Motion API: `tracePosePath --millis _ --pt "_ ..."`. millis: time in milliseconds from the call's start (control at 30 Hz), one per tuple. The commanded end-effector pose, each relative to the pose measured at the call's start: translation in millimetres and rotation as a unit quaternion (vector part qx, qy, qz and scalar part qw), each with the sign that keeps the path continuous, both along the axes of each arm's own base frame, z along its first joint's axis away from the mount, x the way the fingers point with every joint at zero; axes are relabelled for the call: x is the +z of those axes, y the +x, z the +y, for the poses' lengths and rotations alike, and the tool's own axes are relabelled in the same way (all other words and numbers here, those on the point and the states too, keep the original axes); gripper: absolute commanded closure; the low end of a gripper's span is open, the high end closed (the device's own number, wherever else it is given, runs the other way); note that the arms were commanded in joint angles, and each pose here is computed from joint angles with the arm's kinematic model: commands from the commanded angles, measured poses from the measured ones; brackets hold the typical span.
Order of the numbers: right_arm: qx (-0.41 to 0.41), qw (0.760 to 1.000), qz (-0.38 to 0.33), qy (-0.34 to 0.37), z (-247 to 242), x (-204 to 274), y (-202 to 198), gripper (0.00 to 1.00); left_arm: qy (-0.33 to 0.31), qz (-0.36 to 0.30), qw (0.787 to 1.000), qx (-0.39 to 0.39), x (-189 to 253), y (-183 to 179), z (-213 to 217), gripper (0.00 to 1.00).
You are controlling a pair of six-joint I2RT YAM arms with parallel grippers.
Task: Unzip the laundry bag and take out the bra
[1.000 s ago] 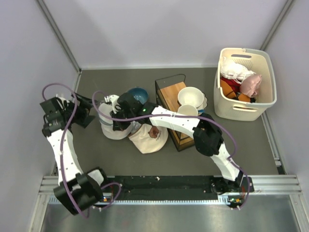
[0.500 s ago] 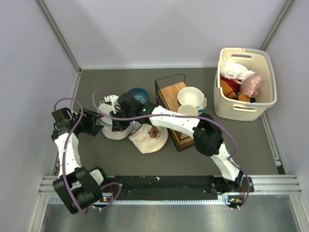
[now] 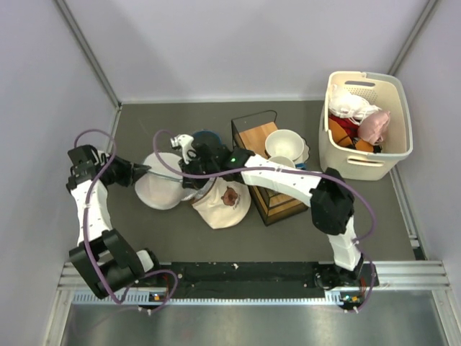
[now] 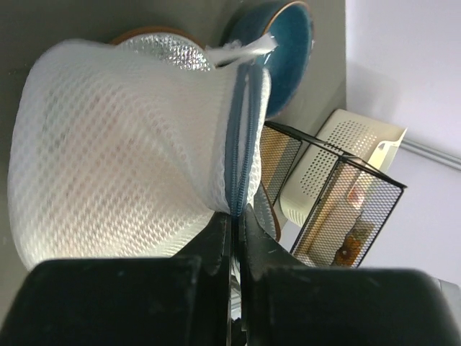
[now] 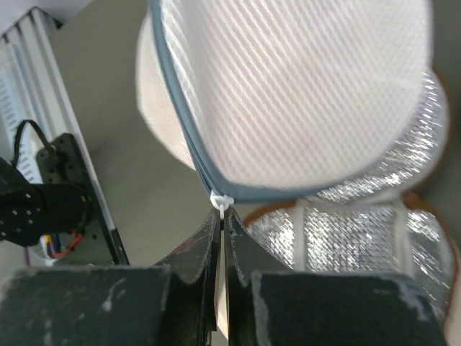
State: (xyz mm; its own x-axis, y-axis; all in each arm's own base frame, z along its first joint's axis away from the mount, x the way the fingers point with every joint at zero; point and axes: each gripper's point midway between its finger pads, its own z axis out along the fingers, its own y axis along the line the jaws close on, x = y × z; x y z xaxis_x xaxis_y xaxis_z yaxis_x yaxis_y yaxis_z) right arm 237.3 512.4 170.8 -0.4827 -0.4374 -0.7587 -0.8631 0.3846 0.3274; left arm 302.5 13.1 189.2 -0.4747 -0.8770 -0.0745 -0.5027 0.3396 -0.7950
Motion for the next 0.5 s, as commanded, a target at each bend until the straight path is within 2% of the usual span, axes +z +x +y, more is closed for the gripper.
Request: tracePosePath --millis 0,233,400,433,467 --pt "-0.004 0.998 -0.048 -0.030 -46 23 -2 1.00 0.042 -0.043 0.998 0.010 22 19 28 1.00" --pt "0.007 0.998 -0.043 -0.049 -67 10 -17 1.00 0.047 -0.066 0.997 0.009 38 39 39 1.00" --pt "0.013 0.998 -0.043 -0.032 -48 19 -13 1.00 0.040 -0.069 0.997 0.006 32 57 44 1.00" --pt "0.014 0.999 -0.040 -0.029 -42 19 -14 1.00 0.032 -0.068 0.997 -0.007 31 57 39 0.98" --pt "0.013 0.999 -0.039 -0.021 -33 23 -10 1.00 0.039 -0.072 0.996 -0.023 33 59 34 0.83"
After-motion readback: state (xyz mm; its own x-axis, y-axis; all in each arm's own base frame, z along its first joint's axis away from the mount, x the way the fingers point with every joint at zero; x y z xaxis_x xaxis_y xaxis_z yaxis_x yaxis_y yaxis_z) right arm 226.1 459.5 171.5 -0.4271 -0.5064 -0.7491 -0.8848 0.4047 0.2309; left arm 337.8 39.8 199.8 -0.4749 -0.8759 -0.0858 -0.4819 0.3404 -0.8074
